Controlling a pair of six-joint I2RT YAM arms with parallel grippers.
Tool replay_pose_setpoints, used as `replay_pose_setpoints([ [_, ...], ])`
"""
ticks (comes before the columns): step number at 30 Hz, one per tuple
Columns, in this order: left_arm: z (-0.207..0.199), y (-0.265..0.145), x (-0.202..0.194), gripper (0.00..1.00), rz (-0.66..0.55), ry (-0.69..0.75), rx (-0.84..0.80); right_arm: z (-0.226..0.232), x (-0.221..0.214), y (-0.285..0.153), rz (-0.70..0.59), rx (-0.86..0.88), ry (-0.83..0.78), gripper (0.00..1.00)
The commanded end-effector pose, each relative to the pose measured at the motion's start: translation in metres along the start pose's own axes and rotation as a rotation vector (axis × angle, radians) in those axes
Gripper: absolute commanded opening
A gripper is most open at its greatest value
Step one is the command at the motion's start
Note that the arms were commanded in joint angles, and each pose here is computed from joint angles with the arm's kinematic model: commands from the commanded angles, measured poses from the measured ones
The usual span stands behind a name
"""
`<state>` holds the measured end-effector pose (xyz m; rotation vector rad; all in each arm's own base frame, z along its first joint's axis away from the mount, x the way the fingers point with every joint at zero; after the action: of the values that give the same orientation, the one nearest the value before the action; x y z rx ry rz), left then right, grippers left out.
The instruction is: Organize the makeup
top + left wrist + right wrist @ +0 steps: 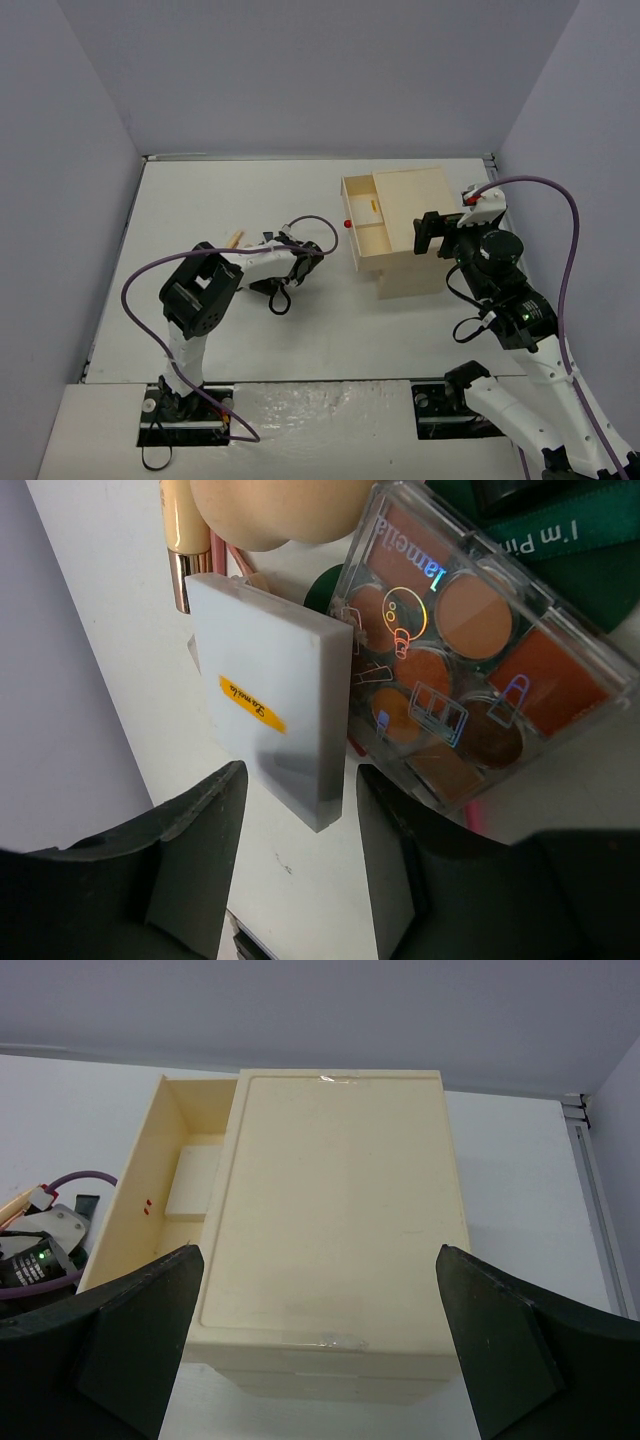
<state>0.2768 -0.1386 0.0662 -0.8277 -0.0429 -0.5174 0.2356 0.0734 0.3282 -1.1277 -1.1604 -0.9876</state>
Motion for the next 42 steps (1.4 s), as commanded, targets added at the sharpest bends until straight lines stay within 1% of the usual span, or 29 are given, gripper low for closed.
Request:
replay_pose_setpoints([
  [1,0.012,-0.013,0.014,0.39,-0.041,-0.033,0.02,0.0,0.016,0.003,-0.067,-0.011,0.002,1.0],
  [7,0.011,-0.015,0.014,0.27,-0.043,-0.034,0.022,-0.001,0.017,0.002,-0.073,-0.016,0.003,1.0],
  [15,0.018,-0.033,0.015,0.18,-0.057,-0.022,0.044,0.0,0.017,0.002,-0.072,-0.012,0.004,1.0],
  [24,0.059,-0.07,0.03,0.12,-0.102,-0.079,0.111,0.0,0.017,0.001,-0.076,-0.011,0.007,1.0],
  [27,0.074,-0.082,0.036,0.07,-0.127,-0.111,0.133,0.0,0.018,0.0,-0.079,-0.01,0.008,1.0],
  [29,0.084,-0.09,0.037,0.01,-0.133,-0.119,0.14,0.0,0.018,0.0,-0.079,-0.01,0.008,1.0],
  [31,0.098,-0.103,0.041,0.0,-0.164,-0.157,0.131,0.0,0.019,0.0,-0.081,-0.009,0.01,1.0],
  [35,0.123,-0.139,0.048,0.0,-0.256,-0.267,0.023,0.0,0.021,-0.001,-0.085,-0.009,0.009,1.0],
  [38,0.137,-0.168,0.056,0.0,-0.348,-0.398,-0.143,0.0,0.023,-0.002,-0.09,-0.009,0.014,1.0],
  [40,0.146,-0.203,0.065,0.0,-0.471,-0.531,-0.37,-0.001,0.026,-0.004,-0.098,-0.013,0.017,1.0],
  [42,0.15,-0.23,0.069,0.0,-0.552,-0.625,-0.55,-0.001,0.028,-0.005,-0.101,-0.016,0.02,1.0],
])
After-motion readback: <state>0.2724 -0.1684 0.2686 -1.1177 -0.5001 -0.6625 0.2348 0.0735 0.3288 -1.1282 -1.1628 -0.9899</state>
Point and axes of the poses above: each gripper's point midway between its finger pads, its own y axis out along the fingers, its own z axis along the line the jaws close on, x = y × z, the point moved 4 cm from there along -y, back along the fingers
